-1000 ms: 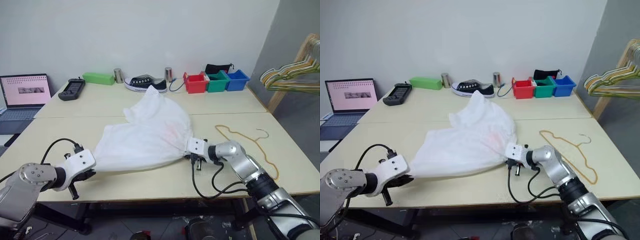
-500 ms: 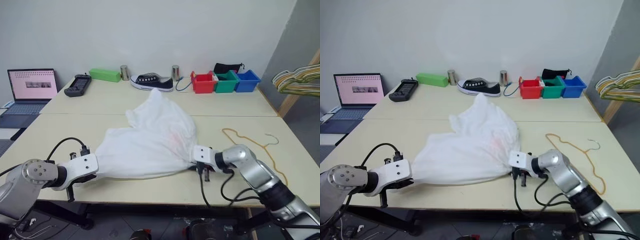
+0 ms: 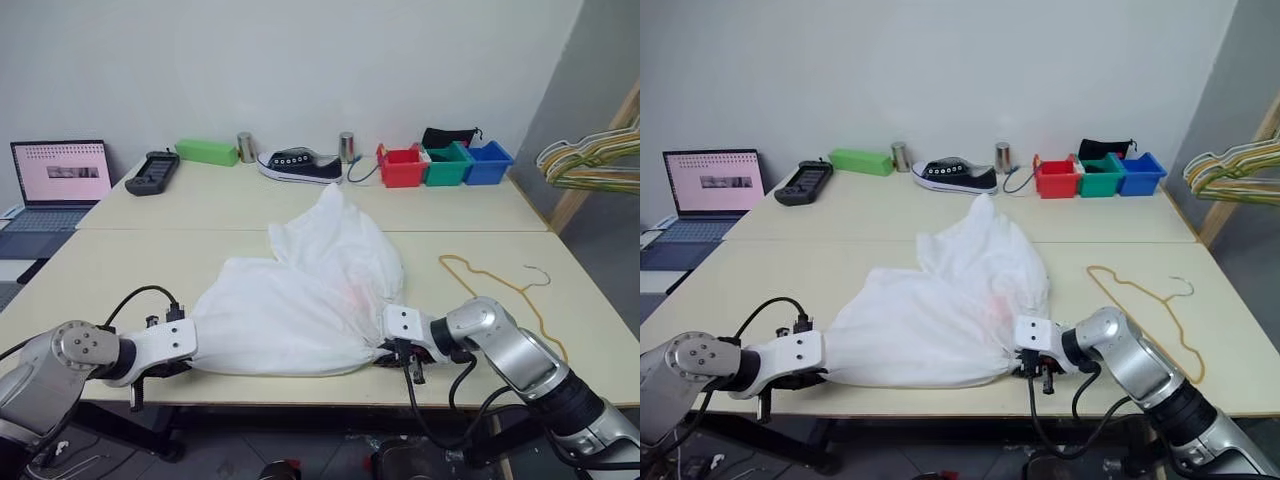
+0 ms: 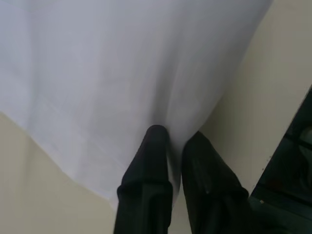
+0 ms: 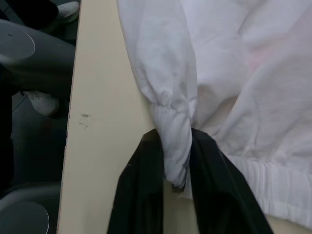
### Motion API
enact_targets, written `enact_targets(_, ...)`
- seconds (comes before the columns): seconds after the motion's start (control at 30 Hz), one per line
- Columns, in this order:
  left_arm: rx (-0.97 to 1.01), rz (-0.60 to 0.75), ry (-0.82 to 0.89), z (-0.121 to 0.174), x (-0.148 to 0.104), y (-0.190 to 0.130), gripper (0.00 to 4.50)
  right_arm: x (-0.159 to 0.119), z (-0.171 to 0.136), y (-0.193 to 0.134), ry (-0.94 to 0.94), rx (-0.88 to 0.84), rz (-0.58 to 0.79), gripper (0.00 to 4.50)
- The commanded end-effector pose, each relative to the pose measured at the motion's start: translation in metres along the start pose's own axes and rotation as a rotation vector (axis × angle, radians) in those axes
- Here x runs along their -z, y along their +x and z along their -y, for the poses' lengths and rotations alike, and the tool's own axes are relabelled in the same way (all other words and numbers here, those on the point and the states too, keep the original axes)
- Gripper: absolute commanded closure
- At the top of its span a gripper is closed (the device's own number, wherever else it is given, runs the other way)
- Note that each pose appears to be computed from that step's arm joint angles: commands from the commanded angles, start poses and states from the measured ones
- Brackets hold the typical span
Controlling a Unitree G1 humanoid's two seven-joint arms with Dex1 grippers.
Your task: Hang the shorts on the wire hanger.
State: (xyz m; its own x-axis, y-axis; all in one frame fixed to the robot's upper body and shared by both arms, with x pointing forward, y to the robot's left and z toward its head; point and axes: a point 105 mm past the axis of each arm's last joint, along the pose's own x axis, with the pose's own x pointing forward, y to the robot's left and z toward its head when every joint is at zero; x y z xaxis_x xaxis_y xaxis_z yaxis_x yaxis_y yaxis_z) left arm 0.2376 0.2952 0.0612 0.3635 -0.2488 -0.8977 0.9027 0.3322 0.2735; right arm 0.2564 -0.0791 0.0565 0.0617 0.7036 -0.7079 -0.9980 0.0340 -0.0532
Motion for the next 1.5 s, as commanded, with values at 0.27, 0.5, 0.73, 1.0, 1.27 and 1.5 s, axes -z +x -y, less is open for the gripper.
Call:
enact_targets(0.27,0.083,0.128,0.186,-0.004,-0.048,-0.041,1.6,-0.055,-0.004,-0.071,-0.036,0.067,0.125,1.04)
enact_targets(0.5,0.031,0.639,0.203,-0.016,-0.167,-0.06,0.05,-0.008,0.075,-0.126,0.274,0.613,0.066,0.0)
enact_targets(0.73,-0.025,0.884,0.175,-0.018,-0.245,-0.033,0.05,0.08,0.088,-0.174,0.455,0.889,-0.15,0.0)
enact_targets(1.0,0.097,0.941,0.167,0.001,-0.265,-0.015,0.05,0.119,0.08,-0.185,0.575,0.894,-0.218,0.0)
enact_targets(1.27,0.112,0.93,0.165,0.007,-0.267,-0.008,0.05,0.149,0.078,-0.182,0.714,0.867,-0.239,0.0)
enact_targets(1.5,0.112,0.919,0.177,0.007,-0.27,-0.005,0.05,0.148,0.077,-0.164,0.796,0.743,-0.166,0.0)
